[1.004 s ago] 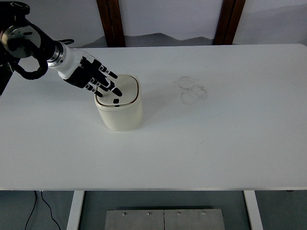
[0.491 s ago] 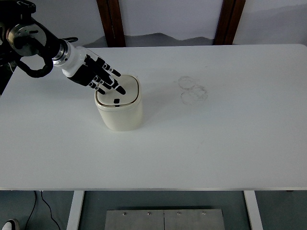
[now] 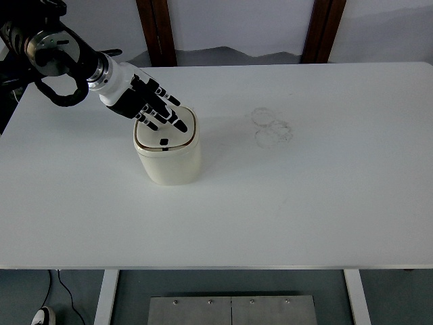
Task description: Close trash bin
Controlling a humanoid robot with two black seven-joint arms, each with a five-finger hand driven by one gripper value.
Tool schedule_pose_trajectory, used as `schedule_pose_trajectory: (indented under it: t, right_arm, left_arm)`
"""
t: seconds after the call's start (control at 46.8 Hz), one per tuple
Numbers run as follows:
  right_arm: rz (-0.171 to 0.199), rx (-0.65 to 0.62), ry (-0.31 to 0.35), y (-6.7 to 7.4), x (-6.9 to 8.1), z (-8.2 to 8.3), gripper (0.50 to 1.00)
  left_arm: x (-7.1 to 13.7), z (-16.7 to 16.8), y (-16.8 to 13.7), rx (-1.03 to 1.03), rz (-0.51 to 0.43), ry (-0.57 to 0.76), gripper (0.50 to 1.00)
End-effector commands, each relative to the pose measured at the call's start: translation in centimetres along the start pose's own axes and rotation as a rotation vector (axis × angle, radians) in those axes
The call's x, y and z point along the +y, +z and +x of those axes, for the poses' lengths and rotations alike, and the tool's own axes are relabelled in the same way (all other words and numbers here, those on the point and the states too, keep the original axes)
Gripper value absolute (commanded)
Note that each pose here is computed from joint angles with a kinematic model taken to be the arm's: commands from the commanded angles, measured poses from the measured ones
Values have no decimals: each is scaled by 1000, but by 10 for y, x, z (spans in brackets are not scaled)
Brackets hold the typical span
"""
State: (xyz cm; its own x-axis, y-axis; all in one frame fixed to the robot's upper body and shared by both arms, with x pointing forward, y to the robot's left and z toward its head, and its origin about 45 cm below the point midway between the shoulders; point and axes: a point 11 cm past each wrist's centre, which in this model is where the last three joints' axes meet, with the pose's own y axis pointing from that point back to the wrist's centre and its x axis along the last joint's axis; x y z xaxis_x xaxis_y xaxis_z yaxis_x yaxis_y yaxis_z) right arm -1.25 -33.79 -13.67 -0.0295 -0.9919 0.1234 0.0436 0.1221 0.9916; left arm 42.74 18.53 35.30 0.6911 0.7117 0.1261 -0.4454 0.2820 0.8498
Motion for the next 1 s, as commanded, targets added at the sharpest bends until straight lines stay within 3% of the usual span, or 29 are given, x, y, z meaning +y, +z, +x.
schedule_pose_trajectory:
  t: [0.0,0.983]
  right_arm:
    - [0,0,0,0,0,0,995]
    - [0,0,0,0,0,0,995]
  left_arm:
    - [-1,0,-1,0,2,-2,1000]
    - [-6,2,-9,23,17,1,1000]
